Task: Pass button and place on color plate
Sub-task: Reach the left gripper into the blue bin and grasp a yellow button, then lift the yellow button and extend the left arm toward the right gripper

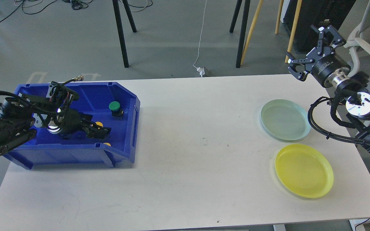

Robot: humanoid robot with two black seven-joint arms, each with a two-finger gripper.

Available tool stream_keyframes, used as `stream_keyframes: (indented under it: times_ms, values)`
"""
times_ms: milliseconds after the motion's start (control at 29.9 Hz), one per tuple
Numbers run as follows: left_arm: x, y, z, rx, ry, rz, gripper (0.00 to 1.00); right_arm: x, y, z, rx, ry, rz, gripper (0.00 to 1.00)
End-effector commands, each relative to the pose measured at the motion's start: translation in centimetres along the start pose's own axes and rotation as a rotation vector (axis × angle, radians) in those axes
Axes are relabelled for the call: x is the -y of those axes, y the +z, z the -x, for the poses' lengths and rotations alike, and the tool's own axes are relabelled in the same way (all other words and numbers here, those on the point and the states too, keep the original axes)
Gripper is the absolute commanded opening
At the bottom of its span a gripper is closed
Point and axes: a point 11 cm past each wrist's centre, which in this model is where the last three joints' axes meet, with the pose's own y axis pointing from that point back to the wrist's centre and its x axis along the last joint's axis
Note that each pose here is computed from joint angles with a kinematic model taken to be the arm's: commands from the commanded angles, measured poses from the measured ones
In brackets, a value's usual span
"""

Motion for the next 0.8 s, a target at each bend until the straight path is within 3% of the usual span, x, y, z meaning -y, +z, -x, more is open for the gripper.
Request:
stream_keyframes:
  times_ms: [0,134,267,435,535,635,769]
  values:
    - [0.1,0.0,0.2,0.004,-0.005,-0.001,0.75,-0.2,0.3,-0.3,0.004,0.005,0.004,0.99]
    - [0.1,0.0,0.4,0.022,-0.019,-0.004,0.52,-0.3,0.5,-0.4,0.006,0.009,0.005,0.99]
    - [0.0,-0.1,0.4,0.037,-0.023,-0.008,0.46,-0.7,1.1,-0.9,0.012,0.021,0.013,0.99]
    - [-0.1,-0.2,0.2,0.084,-0.036,-0.017,0.08,-0.7,1.0,-0.9,0.013,0.021,0.012,0.99]
    - [-0.7,0.0,-1.0,0.09,-0.006,-0.006,0.05,-0.7,1.0,-0.9,0.012,0.02,0.012,0.99]
    - [-3.1,0.4,-4.7,0.094,0.076,0.015,0.05,-0.7,0.7,-0.7,0.01,0.012,0.008,0.99]
    - [-7.0,3.7,-9.8,-0.005,0.241,0.157,0.06,-0.8,-0.3,0.4,0.001,-0.033,0.004,0.99]
